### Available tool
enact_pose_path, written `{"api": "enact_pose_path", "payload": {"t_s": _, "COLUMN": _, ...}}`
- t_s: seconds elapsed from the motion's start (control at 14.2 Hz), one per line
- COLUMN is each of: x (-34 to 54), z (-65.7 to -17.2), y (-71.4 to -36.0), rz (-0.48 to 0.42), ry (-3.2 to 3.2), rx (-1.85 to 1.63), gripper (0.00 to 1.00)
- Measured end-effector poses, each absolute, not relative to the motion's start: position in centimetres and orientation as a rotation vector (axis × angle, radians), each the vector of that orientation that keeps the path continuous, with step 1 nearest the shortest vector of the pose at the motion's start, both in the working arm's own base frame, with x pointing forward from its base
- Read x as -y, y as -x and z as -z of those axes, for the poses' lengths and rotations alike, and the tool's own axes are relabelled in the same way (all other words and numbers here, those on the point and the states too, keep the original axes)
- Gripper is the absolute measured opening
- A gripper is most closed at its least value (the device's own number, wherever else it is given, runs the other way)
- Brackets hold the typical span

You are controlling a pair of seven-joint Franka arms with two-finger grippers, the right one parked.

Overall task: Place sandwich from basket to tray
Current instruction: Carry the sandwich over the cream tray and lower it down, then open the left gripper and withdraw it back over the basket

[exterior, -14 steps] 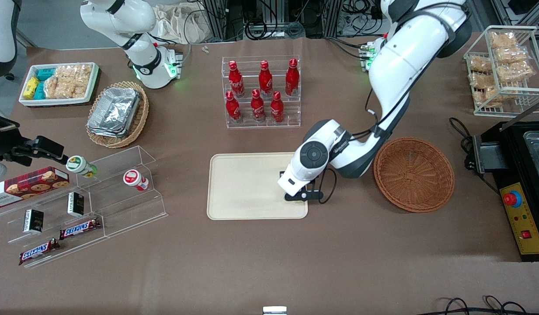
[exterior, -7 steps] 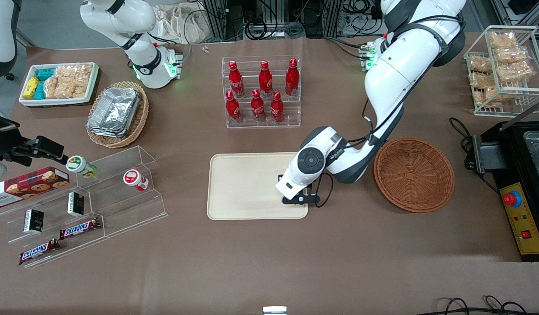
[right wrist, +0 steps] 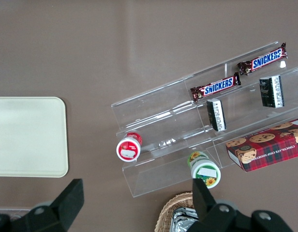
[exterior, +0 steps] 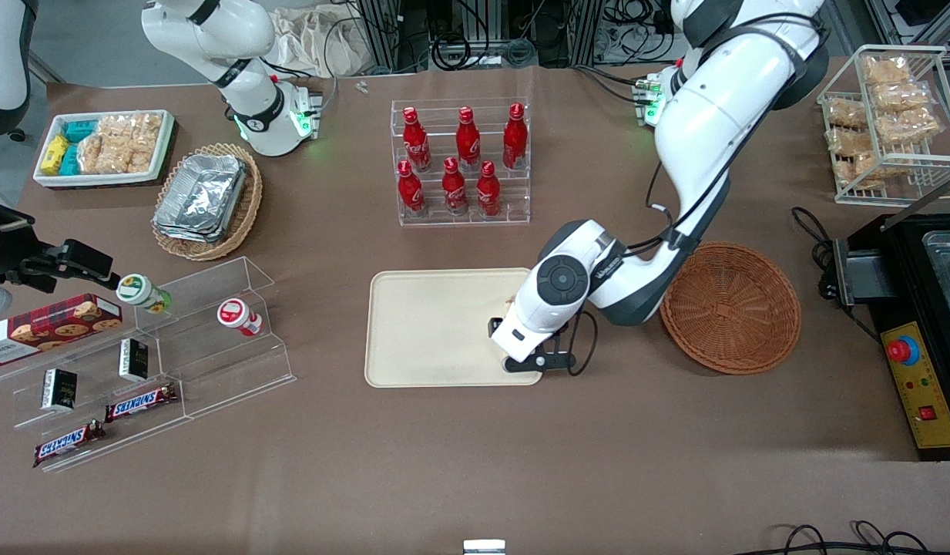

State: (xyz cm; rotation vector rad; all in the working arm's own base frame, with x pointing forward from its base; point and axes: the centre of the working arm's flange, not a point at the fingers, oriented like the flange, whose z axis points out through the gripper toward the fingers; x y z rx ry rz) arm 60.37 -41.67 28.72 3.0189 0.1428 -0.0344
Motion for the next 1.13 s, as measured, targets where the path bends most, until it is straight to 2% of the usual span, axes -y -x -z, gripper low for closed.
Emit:
{"api": "enact_pose_path", "payload": {"t_s": 0.21, "x": 36.8, "z": -36.4, "y": -62.5, "rz": -0.054, "ry": -3.05, "rx": -0.249, "gripper": 1.0}}
{"api": "enact_pose_path", "payload": {"t_s": 0.35, "x": 30.2, "z": -41.0, "y": -64.3, "rz": -0.065, "ry": -3.093, "rx": -0.379, "gripper": 1.0}}
{"api": "enact_pose_path", "payload": {"t_s": 0.49, "x": 25.4, "z": -44.7, "y": -64.6, "rz": -0.096, "ry": -3.096, "rx": -0.445, "gripper": 1.0}}
{"api": "enact_pose_path", "payload": {"t_s": 0.85, "x": 21.0, "z": -51.0, "y": -59.4, "rz": -0.114, "ry": -3.086, "rx": -0.428, "gripper": 1.0}}
{"api": "enact_pose_path", "payload": {"t_s": 1.13, "x": 17.5, "z": -53.3, "y": -56.5, "rz": -0.114, "ry": -3.148, "rx": -0.406, "gripper": 1.0}}
